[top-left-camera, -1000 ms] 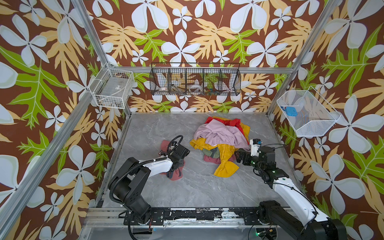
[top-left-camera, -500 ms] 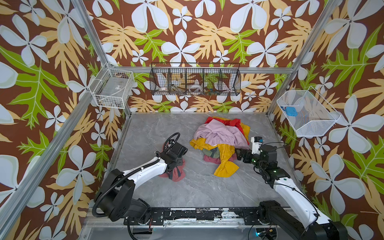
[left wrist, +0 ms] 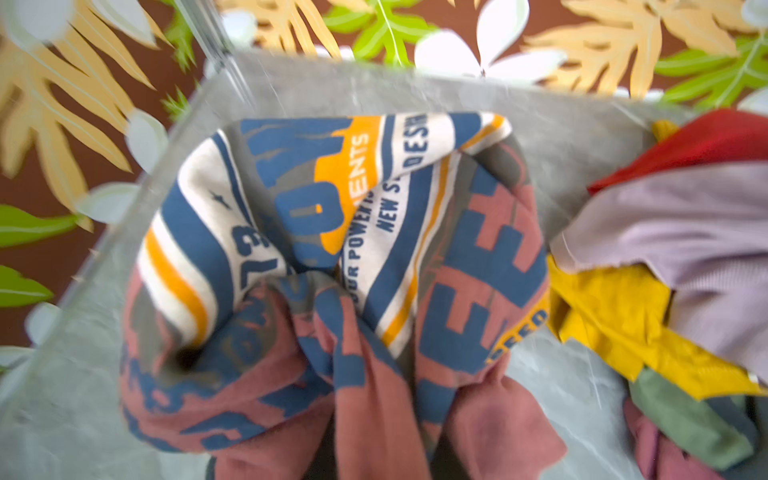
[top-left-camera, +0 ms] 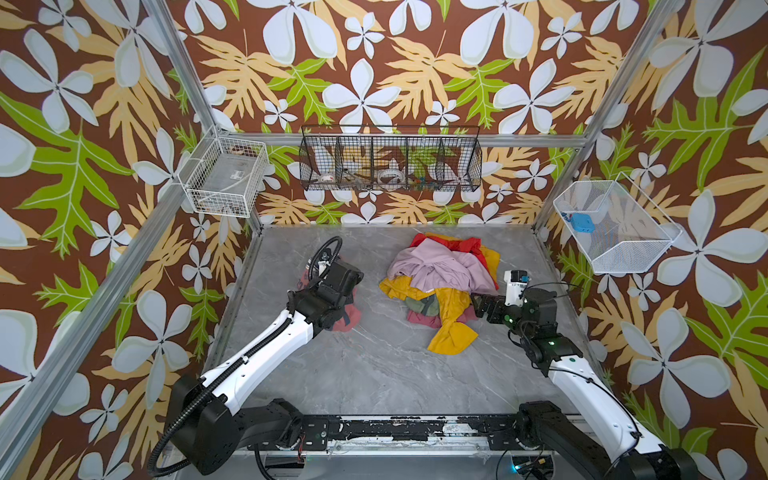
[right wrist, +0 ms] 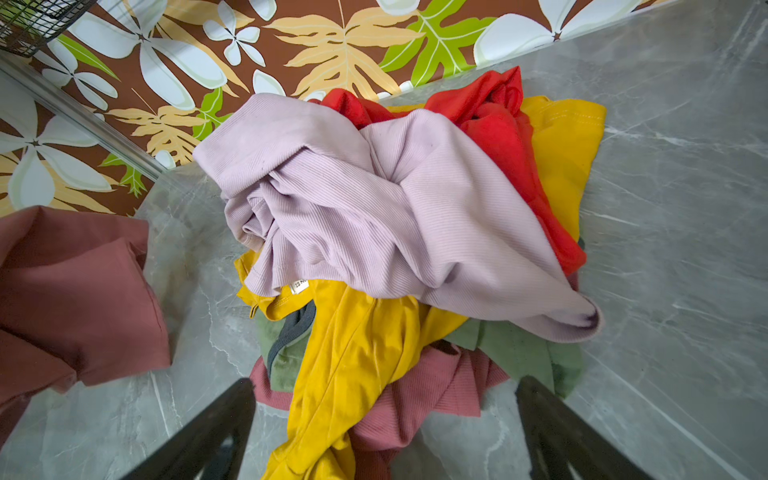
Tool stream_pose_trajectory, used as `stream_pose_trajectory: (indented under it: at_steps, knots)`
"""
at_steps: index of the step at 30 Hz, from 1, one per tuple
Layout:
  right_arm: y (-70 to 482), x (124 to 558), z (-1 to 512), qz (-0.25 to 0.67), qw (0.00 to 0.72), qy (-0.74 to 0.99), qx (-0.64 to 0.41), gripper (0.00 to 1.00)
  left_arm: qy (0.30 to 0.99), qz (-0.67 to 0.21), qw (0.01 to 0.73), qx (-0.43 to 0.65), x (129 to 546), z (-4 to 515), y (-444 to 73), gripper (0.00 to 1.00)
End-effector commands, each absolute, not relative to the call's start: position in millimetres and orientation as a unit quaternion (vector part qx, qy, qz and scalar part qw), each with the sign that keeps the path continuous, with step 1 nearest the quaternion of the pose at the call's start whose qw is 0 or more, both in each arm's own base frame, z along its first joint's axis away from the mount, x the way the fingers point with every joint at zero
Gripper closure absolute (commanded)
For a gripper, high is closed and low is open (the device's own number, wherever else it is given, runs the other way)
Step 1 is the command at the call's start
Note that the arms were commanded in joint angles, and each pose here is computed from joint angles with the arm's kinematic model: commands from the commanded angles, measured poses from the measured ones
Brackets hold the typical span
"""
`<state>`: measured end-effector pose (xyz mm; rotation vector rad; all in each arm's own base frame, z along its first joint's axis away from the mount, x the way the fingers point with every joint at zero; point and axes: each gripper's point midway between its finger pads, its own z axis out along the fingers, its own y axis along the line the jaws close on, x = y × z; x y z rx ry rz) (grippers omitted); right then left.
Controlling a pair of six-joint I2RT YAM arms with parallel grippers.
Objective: Pick out a specific cloth from the pile
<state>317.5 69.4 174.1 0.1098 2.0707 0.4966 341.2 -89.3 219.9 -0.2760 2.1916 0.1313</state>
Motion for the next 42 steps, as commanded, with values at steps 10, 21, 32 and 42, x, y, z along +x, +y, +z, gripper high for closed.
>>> stream_pose_trajectory:
  at_steps: [10,21,32,42]
  knots:
    - [69,322,186,0.205,0.497,0.842,0.048,0.03,0.844,0.151,0.502,-0.115,398,279,-28,1.00]
    - [66,325,189,0.196,0.494,0.845,0.053,0.03,0.866,0.172,0.464,-0.076,472,232,-25,1.00]
    - [61,327,189,0.178,0.491,0.851,0.058,0.04,0.906,0.176,0.380,-0.068,508,133,-37,1.00]
    - [56,324,177,0.165,0.484,0.857,0.065,0.04,0.942,0.121,0.305,-0.070,499,60,-56,1.00]
